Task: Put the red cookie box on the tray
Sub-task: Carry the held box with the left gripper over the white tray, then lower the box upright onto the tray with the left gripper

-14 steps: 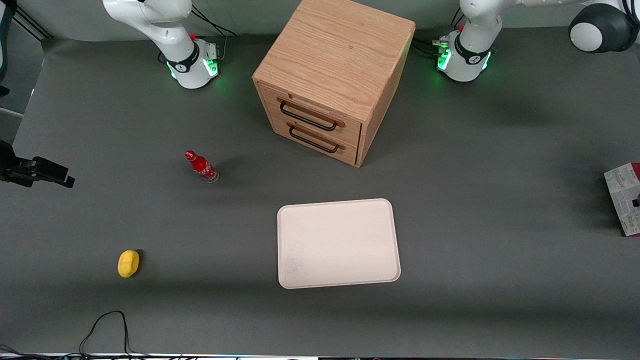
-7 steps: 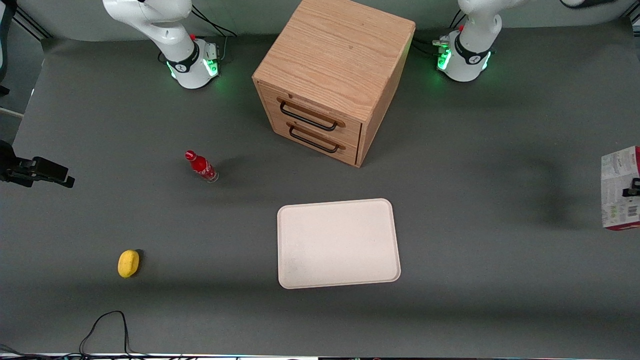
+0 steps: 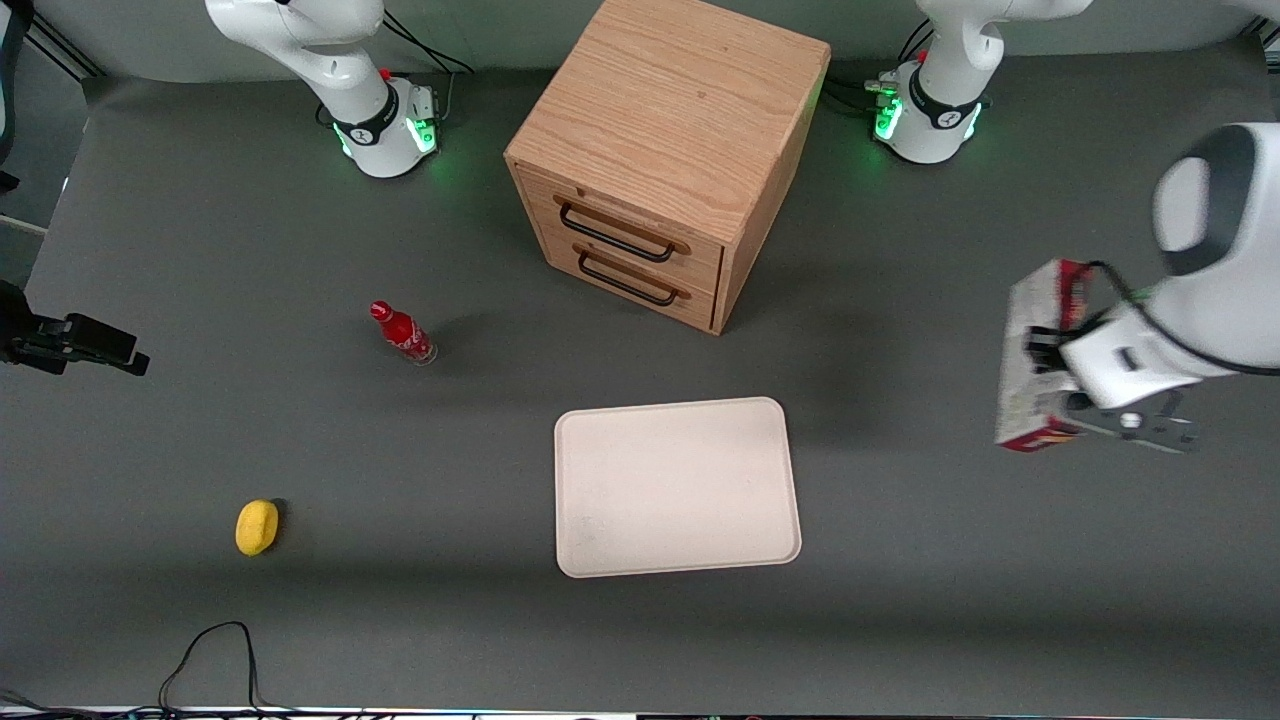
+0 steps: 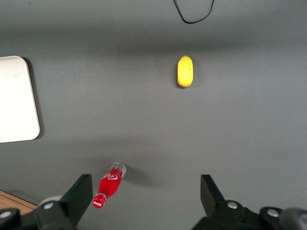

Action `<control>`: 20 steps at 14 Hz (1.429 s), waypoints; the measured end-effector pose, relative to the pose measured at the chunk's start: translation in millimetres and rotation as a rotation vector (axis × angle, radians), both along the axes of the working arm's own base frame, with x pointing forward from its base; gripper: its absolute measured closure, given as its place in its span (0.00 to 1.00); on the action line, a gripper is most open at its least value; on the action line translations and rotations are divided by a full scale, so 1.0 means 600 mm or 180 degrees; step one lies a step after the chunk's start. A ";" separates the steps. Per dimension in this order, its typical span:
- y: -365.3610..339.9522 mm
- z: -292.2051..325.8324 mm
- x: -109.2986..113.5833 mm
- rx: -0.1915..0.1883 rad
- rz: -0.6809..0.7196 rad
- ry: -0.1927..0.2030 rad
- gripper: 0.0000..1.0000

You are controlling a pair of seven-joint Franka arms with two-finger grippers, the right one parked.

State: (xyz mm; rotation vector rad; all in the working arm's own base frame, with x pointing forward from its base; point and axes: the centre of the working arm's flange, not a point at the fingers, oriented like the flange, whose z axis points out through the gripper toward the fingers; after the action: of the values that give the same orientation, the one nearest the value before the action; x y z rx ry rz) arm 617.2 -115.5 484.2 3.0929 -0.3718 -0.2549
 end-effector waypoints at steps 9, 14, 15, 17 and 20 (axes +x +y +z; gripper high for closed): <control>-0.366 -0.275 0.006 0.0121 0.0370 -0.0060 0.96; -0.352 -0.346 0.076 0.0117 0.0595 -0.0251 0.96; -0.348 -0.348 0.085 0.0115 0.0617 -0.0277 0.96; -0.346 -0.349 0.095 0.0107 0.0656 -0.0309 0.96; -0.355 -0.359 0.100 0.0097 0.0750 -0.0311 0.96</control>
State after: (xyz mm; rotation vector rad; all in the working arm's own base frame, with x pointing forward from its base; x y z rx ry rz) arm 677.4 -328.3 269.0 3.1464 -0.0025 -0.1054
